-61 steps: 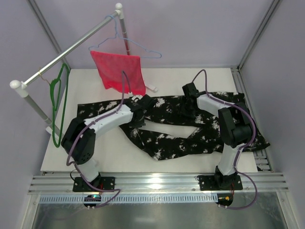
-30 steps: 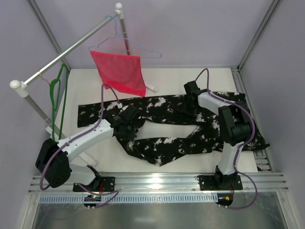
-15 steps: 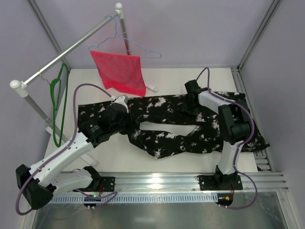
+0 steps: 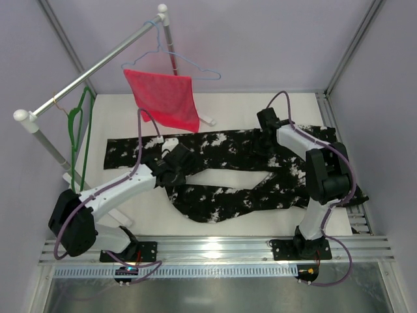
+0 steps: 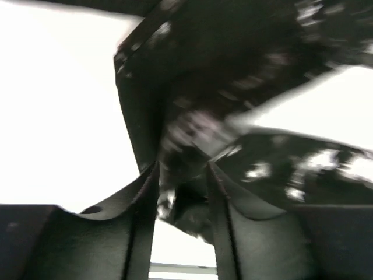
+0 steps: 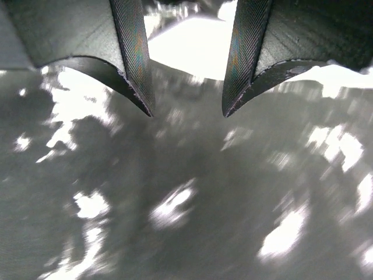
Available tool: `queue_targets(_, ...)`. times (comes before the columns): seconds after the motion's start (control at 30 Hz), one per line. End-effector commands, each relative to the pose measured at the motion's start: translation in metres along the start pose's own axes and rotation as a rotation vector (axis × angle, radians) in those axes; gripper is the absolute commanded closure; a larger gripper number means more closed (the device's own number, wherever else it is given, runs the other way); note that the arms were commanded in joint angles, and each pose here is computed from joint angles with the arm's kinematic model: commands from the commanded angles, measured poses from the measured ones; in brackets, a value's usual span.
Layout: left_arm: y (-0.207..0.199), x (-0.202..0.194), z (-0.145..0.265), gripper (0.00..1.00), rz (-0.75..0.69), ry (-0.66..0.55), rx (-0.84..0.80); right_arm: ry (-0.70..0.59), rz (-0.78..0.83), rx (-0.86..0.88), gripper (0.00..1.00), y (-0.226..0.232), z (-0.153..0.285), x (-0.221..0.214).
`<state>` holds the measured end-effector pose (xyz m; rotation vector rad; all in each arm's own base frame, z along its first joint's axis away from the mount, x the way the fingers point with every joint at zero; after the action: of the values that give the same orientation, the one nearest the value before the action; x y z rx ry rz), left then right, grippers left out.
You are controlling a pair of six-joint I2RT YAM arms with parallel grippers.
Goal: Place the trousers on the hanger
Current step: Fold the trousers
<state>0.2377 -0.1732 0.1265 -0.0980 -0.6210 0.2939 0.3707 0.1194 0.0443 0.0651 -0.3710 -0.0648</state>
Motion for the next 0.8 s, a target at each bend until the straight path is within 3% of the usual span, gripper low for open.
queue_targets(0.0,0.019,0.001,-0.009,0.59,-0.020,-0.037,0.110,-0.062,0.138,0.192,0.47,0.022,0.045,0.003)
queue_targets(0.17,-0.024,0.023,-0.007,0.41,-0.079,-0.053,-0.039,-0.044,0.261,0.435,0.48,0.055,0.067,-0.034)
queue_targets(0.27,-0.033,0.028,-0.017,0.39,-0.123,-0.042,-0.026,-0.011,0.353,0.469,0.48,0.074,0.064,-0.058)
queue_targets(0.3,-0.046,0.025,-0.017,0.39,-0.174,-0.011,-0.090,-0.008,0.385,0.493,0.48,0.085,0.065,-0.066)
queue_targets(0.4,-0.075,0.016,-0.023,0.37,-0.266,0.049,-0.231,0.004,0.353,0.565,0.48,0.096,0.064,-0.086)
queue_targets(0.77,-0.096,-0.009,-0.066,0.34,-0.514,0.140,-0.243,-0.093,0.270,0.542,0.48,0.091,0.076,-0.085)
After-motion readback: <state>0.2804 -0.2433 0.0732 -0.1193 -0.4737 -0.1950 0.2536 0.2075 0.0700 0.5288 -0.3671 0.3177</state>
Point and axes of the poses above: each gripper's point midway between its finger pads, its own z axis back along the fingers, its own y axis along the line the jaws close on, x = y × z, the point moved 1 cm from there along z, back along the fingers, and after that the axes turned 9 degrees about z, right-handed, at the moved point
